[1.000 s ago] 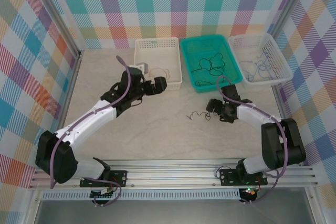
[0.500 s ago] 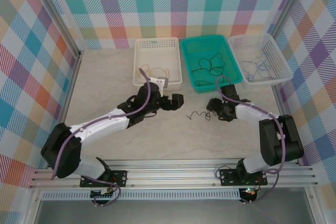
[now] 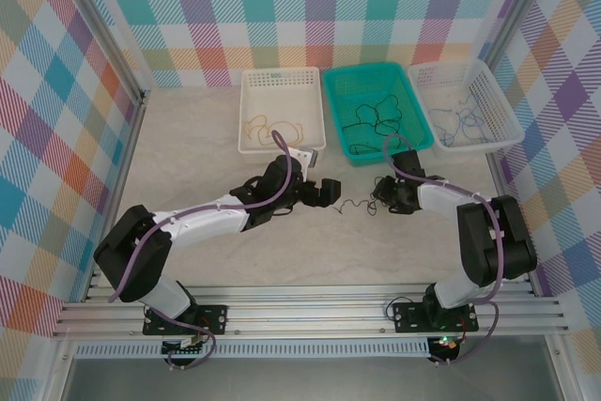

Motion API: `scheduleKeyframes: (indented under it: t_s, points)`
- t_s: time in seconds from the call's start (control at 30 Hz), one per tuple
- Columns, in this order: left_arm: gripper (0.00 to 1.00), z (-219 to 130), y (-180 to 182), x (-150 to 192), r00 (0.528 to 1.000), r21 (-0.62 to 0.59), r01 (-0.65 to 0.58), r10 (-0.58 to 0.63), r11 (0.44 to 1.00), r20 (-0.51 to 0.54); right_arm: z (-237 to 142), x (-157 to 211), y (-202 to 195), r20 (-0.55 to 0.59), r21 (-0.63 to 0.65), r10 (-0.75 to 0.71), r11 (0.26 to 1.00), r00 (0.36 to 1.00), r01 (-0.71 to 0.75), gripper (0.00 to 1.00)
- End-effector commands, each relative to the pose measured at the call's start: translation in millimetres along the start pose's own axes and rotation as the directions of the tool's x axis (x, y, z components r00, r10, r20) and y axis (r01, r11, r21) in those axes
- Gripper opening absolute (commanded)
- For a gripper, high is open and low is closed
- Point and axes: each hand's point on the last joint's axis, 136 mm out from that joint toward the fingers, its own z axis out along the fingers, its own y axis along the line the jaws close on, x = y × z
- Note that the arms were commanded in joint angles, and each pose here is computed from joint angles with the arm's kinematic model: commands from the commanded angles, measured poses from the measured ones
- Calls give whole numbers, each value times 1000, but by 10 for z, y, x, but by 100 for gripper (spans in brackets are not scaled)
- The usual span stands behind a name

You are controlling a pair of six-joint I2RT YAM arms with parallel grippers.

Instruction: Untangle the cables

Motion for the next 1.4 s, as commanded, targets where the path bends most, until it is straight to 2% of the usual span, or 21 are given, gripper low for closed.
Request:
scheduleKeyframes:
  t_s: [0.0,0.13,0.2,0.27,0.3,0.47,0.67,1.0,1.37]
  points:
    - [100,8,-113,-92,998,34,-52,52,998,25,18,-32,243,32,-98,-52,994,998,55,37]
    - [100,-45,-128,-128,997,32,-77,76,997,31,-97,-52,360,70,-163,-89,982,994,99,27]
    - [100,-55,-138,-116,995,35,-94,93,995,26,-157,-46,403,75,-188,-103,975,992,115,17]
    - [100,-43,-194,-68,992,72,-123,124,990,0,-215,-27,445,73,-213,-114,969,991,127,1]
    - [100,-29,-223,-38,990,90,-136,138,987,-16,-258,-30,466,76,-226,-114,966,991,129,0]
    - [100,16,-260,26,982,121,-183,187,976,-22,-578,-33,630,119,-319,-146,931,982,177,0]
    - [100,38,-353,-29,963,168,-269,264,948,52,-995,-10,824,167,-424,-193,871,967,247,0]
    - [99,-43,-663,27,900,332,-435,411,837,143,-1668,41,1183,243,-601,-240,723,940,340,0]
    - [91,107,-822,155,899,366,-436,409,822,153,-2133,-71,1379,285,-694,-142,651,948,306,0]
